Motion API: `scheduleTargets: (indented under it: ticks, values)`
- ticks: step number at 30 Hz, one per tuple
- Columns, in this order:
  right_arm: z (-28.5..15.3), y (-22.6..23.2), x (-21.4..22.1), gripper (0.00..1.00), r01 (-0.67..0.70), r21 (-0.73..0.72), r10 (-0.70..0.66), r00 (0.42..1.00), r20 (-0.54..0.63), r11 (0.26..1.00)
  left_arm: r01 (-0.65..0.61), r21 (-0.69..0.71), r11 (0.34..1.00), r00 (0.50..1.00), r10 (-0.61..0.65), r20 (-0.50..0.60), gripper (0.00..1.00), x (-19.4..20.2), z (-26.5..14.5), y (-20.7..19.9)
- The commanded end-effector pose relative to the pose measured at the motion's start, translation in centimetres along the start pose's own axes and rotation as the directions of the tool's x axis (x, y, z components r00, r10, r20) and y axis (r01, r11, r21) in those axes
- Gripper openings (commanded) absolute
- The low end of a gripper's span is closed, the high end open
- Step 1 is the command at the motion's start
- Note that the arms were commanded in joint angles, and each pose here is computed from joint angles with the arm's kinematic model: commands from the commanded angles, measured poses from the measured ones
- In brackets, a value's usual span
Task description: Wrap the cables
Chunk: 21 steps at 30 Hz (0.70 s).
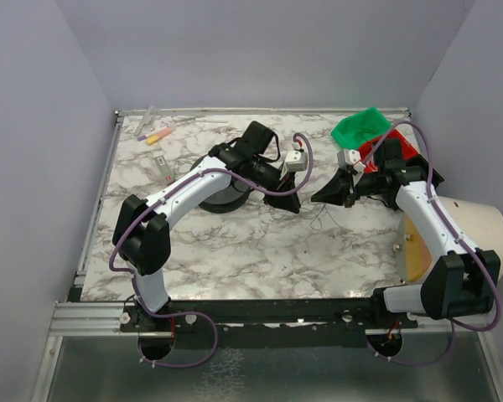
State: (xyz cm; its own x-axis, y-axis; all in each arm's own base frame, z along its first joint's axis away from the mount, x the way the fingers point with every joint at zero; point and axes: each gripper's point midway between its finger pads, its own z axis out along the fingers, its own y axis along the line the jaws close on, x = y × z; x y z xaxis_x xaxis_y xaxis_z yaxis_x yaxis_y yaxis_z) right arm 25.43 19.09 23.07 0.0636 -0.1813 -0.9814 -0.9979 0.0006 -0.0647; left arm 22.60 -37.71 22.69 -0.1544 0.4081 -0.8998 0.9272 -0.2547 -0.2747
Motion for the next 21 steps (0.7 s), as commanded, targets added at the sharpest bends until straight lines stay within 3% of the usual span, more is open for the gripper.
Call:
scheduleTargets:
  ticks: [1, 6, 10, 13, 17, 21]
  values:
    - [-0.1, 0.2, -0.7, 0.00, 0.018, -0.002, -0.018, 1.000, 0.021, 1.000, -0.005, -0.030, 1.000, 1.000, 0.005, -0.006, 0.24, 0.0, 0.0, 0.6]
    - [-0.1, -1.2, 0.8, 0.01, -0.055, 0.053, 0.056, 0.998, -0.025, 0.997, -0.054, -0.070, 0.996, 0.999, 0.054, 0.003, 0.29, -1.7, -0.9, 0.1]
    - [0.1, -1.3, 1.0, 0.00, -0.094, 0.030, 0.094, 0.995, -0.009, 0.995, -0.069, -0.160, 0.985, 0.998, 0.067, -0.018, 0.42, -2.6, -1.3, 1.1]
    - [0.2, -1.1, 0.6, 0.00, -0.104, 0.014, 0.103, 0.995, 0.008, 0.995, -0.063, -0.264, 0.963, 0.998, 0.057, -0.028, 0.46, -2.8, -1.1, 2.8]
    - [0.2, -0.9, 0.7, 0.00, -0.106, 0.016, 0.106, 0.994, 0.005, 0.994, -0.064, -0.294, 0.954, 0.998, 0.052, -0.045, 0.48, -2.3, -0.6, 3.1]
    - [0.2, -1.4, 1.1, 0.00, -0.133, 0.034, 0.133, 0.991, -0.001, 0.991, -0.091, -0.236, 0.967, 0.996, 0.083, -0.045, 0.49, -2.3, -0.1, 1.3]
